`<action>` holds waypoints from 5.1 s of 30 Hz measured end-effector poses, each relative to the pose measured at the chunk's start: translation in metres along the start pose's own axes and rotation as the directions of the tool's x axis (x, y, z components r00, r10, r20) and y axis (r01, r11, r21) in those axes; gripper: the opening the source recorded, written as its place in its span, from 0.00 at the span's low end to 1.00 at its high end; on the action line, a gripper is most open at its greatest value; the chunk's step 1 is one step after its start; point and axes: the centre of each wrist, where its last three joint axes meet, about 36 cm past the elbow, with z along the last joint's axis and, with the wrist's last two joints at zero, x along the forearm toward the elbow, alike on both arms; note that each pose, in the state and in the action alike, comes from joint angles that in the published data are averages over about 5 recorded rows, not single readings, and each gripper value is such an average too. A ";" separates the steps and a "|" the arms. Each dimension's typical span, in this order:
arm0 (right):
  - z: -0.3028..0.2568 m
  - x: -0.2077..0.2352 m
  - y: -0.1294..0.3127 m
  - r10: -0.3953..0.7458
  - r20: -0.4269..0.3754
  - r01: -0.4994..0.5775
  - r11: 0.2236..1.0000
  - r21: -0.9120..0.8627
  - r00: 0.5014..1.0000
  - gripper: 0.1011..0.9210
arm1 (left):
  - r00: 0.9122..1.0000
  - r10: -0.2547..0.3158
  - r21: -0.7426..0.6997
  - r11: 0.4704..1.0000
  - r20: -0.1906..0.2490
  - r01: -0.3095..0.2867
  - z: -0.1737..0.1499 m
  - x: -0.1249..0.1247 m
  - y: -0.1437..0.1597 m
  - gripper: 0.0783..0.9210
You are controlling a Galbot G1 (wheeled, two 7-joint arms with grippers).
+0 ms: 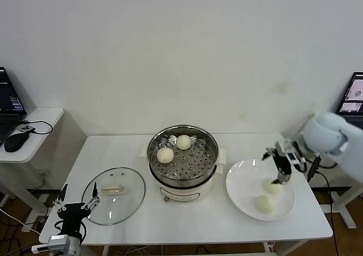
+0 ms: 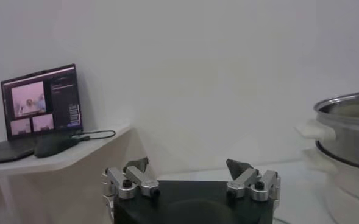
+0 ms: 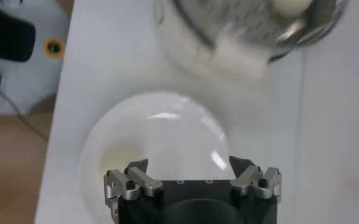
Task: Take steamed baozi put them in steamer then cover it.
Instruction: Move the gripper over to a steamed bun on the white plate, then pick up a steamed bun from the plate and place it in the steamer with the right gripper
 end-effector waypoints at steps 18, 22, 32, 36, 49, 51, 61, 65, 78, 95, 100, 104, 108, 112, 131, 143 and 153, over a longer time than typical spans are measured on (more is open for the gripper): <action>0.009 -0.081 0.033 -0.085 -0.028 0.085 0.996 -0.010 0.996 0.88 | 1.000 -0.011 -0.009 1.000 -0.010 0.011 0.002 0.000 0.003 0.88; 0.009 -0.093 0.035 -0.089 -0.025 0.089 0.996 -0.016 0.996 0.88 | 1.000 -0.013 -0.007 1.000 -0.010 0.013 0.003 -0.001 0.003 0.88; 0.006 -0.119 0.038 -0.098 -0.027 0.097 0.995 -0.030 0.995 0.84 | 1.000 -0.011 -0.001 1.000 -0.011 0.011 0.004 -0.002 0.000 0.88; 0.005 -0.123 0.036 -0.088 -0.025 0.087 0.996 -0.033 0.996 0.82 | 1.000 -0.012 0.001 1.000 -0.014 0.012 0.005 -0.002 0.000 0.88; 0.002 -0.126 0.034 -0.072 -0.020 0.072 0.997 -0.040 0.997 0.73 | 1.000 -0.014 0.001 1.000 -0.014 0.014 0.006 -0.002 -0.001 0.88; 0.002 -0.126 0.034 -0.072 -0.021 0.071 0.997 -0.041 0.997 0.72 | 1.000 -0.013 0.002 1.000 -0.013 0.013 0.005 -0.002 -0.001 0.88; 0.003 -0.123 0.035 -0.069 -0.028 0.067 0.997 -0.044 0.997 0.63 | 1.000 -0.013 0.003 1.000 -0.010 0.013 0.004 -0.002 -0.002 0.88; 0.004 -0.120 0.035 -0.069 -0.031 0.067 0.997 -0.043 0.997 0.60 | 1.000 -0.014 0.004 1.000 -0.009 0.014 0.004 -0.002 -0.002 0.88; 0.002 -0.077 0.018 -0.022 -0.013 0.021 0.999 -0.045 1.000 0.58 | 1.000 -0.011 0.002 1.000 0.001 0.011 0.001 -0.003 -0.002 0.88; -0.056 0.055 -0.073 0.194 0.120 -0.194 0.981 -0.017 0.974 0.59 | 1.000 -0.003 0.003 1.000 0.012 0.003 -0.002 -0.007 -0.001 0.88; -0.101 0.072 -0.096 0.210 0.173 -0.222 0.974 0.051 0.962 0.59 | 1.000 -0.008 0.002 1.000 0.011 0.008 -0.002 -0.007 0.000 0.88; -0.138 0.071 -0.110 0.197 0.215 -0.225 0.968 0.115 0.957 0.59 | 1.000 -0.015 0.002 1.000 0.008 0.015 -0.002 -0.006 0.003 0.88; -0.175 0.060 -0.120 0.163 0.249 -0.213 0.958 0.191 0.955 0.59 | 1.000 -0.023 0.001 1.000 0.007 0.023 -0.002 -0.006 0.006 0.88; -0.208 0.041 -0.127 0.114 0.269 -0.189 0.944 0.271 0.956 0.59 | 0.999 -0.032 0.002 0.999 0.007 0.032 -0.002 -0.005 0.008 0.88; -0.284 -0.043 -0.131 -0.027 0.233 -0.126 0.776 0.618 0.972 0.60 | 0.998 -0.056 0.008 0.998 0.003 0.056 0.002 -0.007 0.013 0.88; -0.286 -0.050 -0.127 -0.076 0.202 -0.096 0.685 0.722 0.976 0.60 | 0.998 -0.057 0.016 0.998 0.001 0.057 0.003 -0.007 0.011 0.88; -0.281 -0.046 -0.127 -0.076 0.204 -0.102 0.670 0.735 0.976 0.82 | 0.998 -0.056 0.019 0.998 0.001 0.056 0.003 -0.006 0.009 0.88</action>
